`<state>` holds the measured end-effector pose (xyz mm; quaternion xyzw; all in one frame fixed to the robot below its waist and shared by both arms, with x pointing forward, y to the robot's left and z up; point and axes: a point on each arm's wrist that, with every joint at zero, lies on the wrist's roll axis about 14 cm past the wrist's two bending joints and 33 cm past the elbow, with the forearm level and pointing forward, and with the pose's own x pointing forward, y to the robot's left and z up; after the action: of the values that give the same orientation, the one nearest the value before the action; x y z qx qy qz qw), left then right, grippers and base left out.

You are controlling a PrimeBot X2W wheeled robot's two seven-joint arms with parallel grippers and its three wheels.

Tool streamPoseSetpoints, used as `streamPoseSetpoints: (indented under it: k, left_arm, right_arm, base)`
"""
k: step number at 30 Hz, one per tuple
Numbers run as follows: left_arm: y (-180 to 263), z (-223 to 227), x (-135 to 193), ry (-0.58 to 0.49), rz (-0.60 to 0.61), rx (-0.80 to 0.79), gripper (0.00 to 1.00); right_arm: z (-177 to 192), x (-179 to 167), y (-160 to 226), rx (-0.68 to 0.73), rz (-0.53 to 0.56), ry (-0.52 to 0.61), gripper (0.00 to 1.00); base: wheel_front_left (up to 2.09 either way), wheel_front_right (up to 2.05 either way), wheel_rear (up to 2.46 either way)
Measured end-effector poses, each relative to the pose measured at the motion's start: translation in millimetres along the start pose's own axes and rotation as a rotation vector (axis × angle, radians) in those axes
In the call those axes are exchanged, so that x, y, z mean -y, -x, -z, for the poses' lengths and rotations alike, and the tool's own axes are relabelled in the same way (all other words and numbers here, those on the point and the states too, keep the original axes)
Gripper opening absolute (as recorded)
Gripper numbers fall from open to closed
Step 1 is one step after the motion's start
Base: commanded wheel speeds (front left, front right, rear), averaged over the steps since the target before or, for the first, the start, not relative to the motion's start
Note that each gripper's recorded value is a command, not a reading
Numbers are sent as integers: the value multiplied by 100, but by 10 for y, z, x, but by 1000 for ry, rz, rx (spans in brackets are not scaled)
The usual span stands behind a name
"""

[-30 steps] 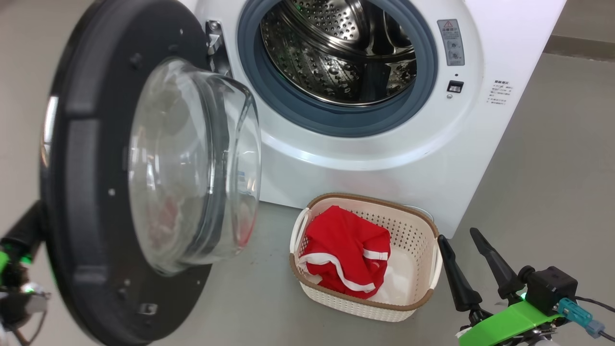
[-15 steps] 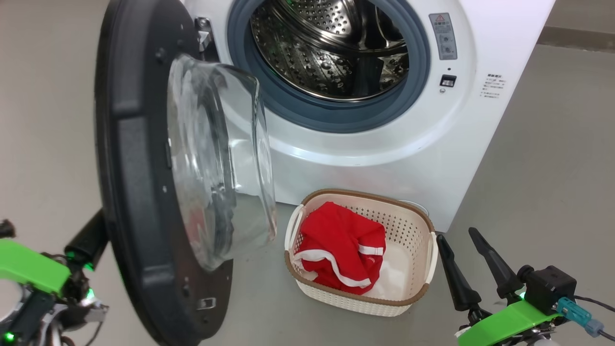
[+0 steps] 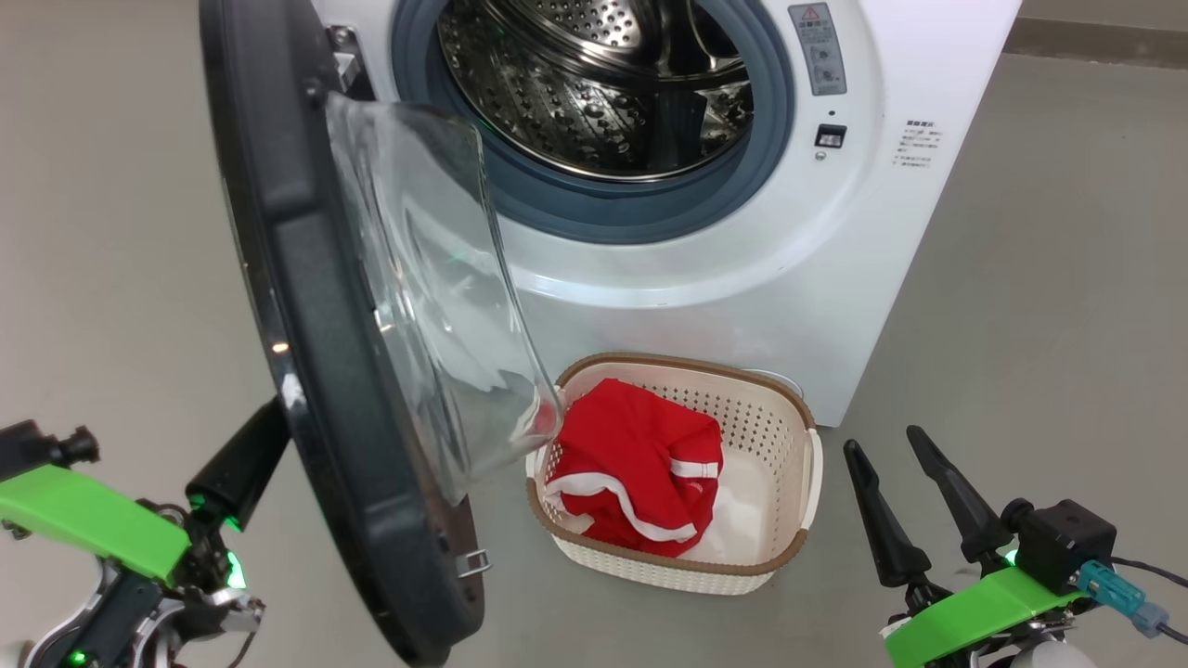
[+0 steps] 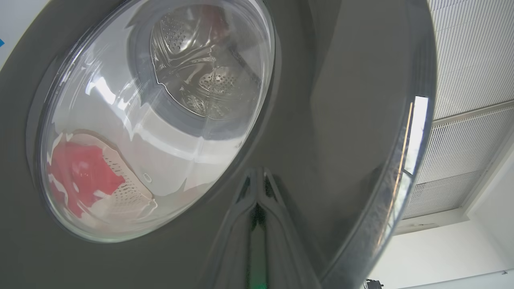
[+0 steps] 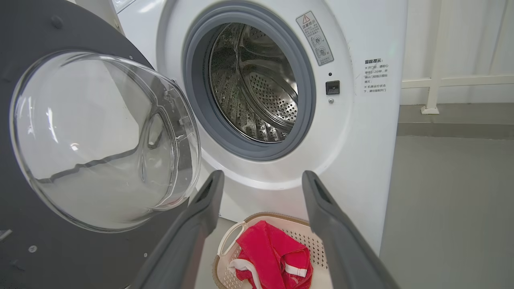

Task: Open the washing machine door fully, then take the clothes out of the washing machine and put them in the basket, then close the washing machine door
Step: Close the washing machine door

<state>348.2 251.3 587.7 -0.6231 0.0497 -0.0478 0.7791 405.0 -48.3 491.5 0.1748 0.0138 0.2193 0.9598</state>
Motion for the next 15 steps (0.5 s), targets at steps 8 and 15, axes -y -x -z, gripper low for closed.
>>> streamPoseSetpoints:
  k: [8, 15]
  left_arm:
    - [-52, 84, 3, 15, 9, -19, 0]
    - [-39, -30, -38, -16, -5, 54, 59]
  right_arm:
    - [-24, 38, 6, 7, 10, 2, 100]
    - [-12, 46, 5, 4, 13, -1, 100]
  base:
    - [0, 0, 0]
    - [0, 0, 0]
